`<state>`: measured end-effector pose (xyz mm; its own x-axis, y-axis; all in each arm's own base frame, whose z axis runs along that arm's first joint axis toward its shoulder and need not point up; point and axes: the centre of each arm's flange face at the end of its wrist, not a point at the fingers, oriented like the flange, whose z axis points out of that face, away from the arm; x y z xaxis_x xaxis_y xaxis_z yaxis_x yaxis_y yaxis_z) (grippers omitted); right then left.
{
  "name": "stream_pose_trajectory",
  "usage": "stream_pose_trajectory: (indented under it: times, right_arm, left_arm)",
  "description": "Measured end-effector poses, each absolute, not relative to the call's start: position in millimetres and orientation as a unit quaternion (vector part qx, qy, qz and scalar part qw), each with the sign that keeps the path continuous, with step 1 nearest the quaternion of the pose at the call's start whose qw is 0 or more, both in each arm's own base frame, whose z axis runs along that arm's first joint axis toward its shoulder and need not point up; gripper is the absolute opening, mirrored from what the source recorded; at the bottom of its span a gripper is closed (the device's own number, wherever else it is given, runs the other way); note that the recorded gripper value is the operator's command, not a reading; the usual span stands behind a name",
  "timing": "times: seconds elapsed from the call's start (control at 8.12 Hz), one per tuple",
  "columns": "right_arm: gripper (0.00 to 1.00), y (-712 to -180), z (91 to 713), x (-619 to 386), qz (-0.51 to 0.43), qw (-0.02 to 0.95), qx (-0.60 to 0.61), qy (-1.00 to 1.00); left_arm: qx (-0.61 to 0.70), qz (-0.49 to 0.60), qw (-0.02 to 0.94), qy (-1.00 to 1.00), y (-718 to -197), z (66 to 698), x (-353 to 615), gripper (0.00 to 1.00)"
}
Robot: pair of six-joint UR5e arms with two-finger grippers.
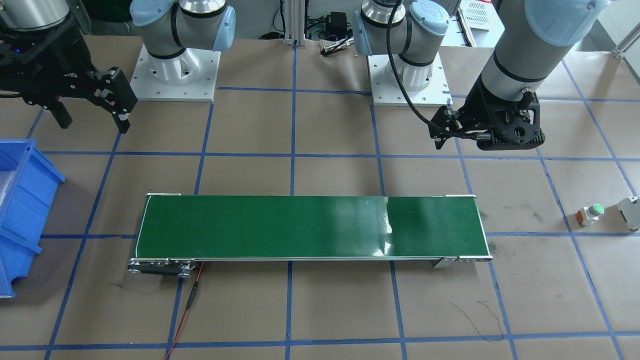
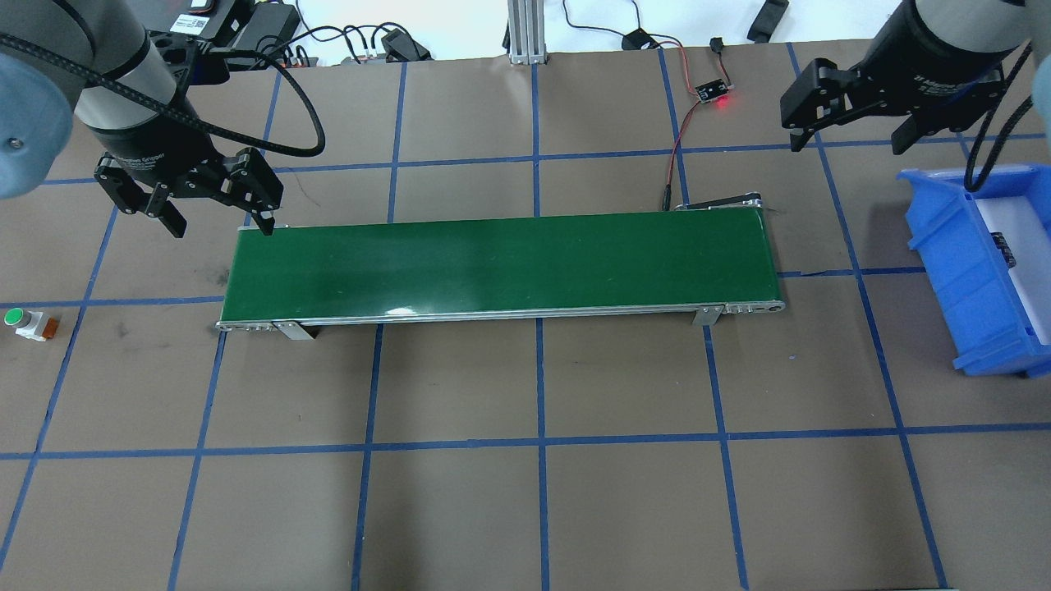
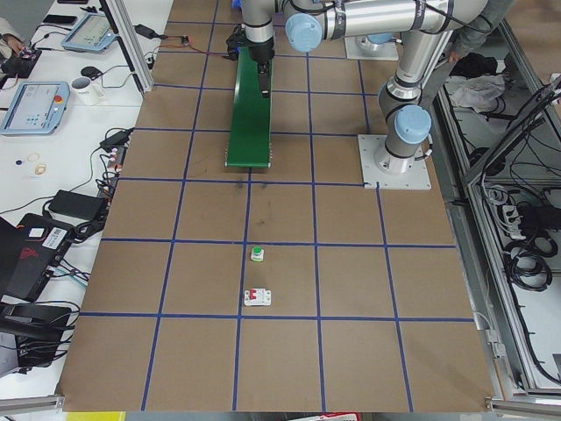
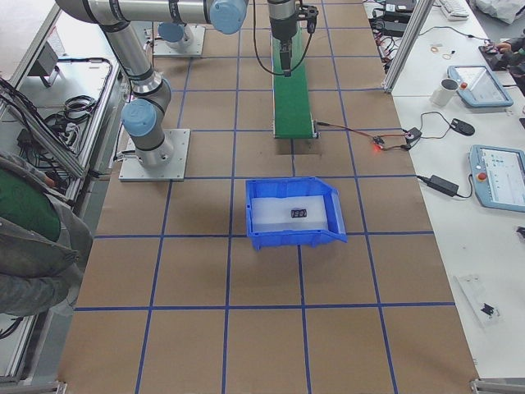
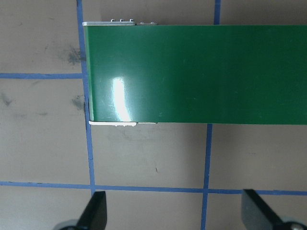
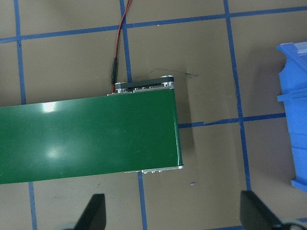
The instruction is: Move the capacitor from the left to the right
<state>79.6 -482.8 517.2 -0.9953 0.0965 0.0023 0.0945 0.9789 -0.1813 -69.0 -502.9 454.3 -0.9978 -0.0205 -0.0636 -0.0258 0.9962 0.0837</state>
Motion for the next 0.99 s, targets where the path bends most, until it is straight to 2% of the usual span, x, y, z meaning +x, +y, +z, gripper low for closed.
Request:
stream_pose_trajectory:
  times: [0.99]
  right_arm:
    - [1.00, -478.2, 514.3, 116.0, 0.089, 0.001, -0.049, -0.995]
  left_arm:
    - [-0.012, 0.041, 0.031, 0.999, -503.1, 454.6, -69.0, 1.00]
